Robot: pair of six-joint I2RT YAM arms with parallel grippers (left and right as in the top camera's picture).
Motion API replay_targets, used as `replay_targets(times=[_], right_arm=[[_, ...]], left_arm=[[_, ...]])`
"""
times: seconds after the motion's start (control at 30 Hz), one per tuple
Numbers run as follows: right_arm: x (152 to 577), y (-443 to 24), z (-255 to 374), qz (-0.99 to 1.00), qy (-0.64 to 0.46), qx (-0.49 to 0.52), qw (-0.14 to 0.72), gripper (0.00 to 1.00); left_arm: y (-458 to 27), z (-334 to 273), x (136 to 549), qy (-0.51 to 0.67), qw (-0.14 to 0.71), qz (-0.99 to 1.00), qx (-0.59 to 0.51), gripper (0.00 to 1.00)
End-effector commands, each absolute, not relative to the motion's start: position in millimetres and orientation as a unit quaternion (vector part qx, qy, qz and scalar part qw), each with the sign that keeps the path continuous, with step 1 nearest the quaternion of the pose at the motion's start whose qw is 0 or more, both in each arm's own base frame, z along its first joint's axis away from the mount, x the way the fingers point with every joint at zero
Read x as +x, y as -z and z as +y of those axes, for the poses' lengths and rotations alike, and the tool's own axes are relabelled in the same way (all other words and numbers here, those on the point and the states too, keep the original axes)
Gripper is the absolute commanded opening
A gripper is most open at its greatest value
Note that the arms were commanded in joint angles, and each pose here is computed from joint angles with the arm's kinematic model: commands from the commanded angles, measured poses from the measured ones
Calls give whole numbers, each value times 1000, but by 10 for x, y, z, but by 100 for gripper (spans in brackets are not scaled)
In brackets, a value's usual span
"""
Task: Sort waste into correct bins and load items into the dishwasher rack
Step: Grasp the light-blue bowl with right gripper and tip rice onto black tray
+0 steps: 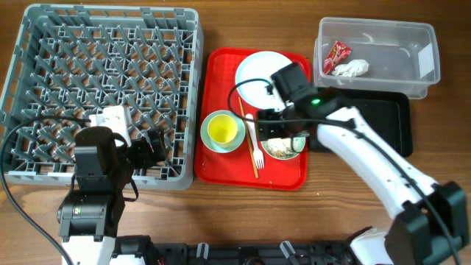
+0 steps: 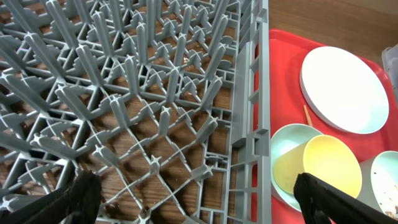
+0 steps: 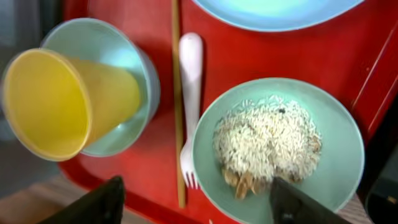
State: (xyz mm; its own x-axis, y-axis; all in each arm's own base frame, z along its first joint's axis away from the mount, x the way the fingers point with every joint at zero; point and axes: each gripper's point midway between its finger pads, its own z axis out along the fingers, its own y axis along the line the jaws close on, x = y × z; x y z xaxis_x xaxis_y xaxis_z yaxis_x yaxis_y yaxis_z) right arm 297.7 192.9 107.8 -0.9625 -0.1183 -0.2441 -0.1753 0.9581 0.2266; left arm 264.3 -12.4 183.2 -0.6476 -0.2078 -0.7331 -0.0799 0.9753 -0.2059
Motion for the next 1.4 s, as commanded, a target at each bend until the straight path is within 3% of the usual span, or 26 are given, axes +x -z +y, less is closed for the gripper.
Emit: replay_targets(times=[0.0, 0.07, 0.23, 0.3, 0.33, 0.43, 0.63, 0.73, 1.17, 1.37], right_arm=[[3046, -705, 1976, 990, -75, -46, 109, 61], [3086, -507, 2007, 992, -70, -31, 96, 59], [3110, -113, 2085, 995, -70, -20, 64, 34], [3085, -54, 2069, 996, -65, -11, 54, 18], [3073, -54, 2061, 997, -63, -9, 52, 5], [3093, -161, 2084, 996, -69, -10, 55, 4], [3387, -1248, 1922, 982, -121, -1, 149, 4], [3525, -1511, 1603, 972, -159, 25, 171, 4], [3527, -954, 670, 855, -491, 143, 81, 4], [3541, -1250, 144, 751, -611, 215, 126, 4]], left_arm=[[-1925, -137, 2657, 85, 421, 900, -79, 100], [-1907, -137, 2643, 84, 417, 901, -79, 100], [-1897, -137, 2634, 84, 415, 903, -79, 100], [-1898, -137, 2635, 84, 415, 902, -79, 100], [-1898, -137, 2635, 84, 415, 902, -79, 100], [-1897, -137, 2634, 84, 415, 903, -79, 100], [-1899, -137, 2636, 84, 415, 902, -79, 100], [-1899, -137, 2636, 84, 415, 902, -79, 100], [-1899, -137, 2636, 84, 415, 902, -79, 100], [-1899, -137, 2636, 84, 415, 902, -79, 100]])
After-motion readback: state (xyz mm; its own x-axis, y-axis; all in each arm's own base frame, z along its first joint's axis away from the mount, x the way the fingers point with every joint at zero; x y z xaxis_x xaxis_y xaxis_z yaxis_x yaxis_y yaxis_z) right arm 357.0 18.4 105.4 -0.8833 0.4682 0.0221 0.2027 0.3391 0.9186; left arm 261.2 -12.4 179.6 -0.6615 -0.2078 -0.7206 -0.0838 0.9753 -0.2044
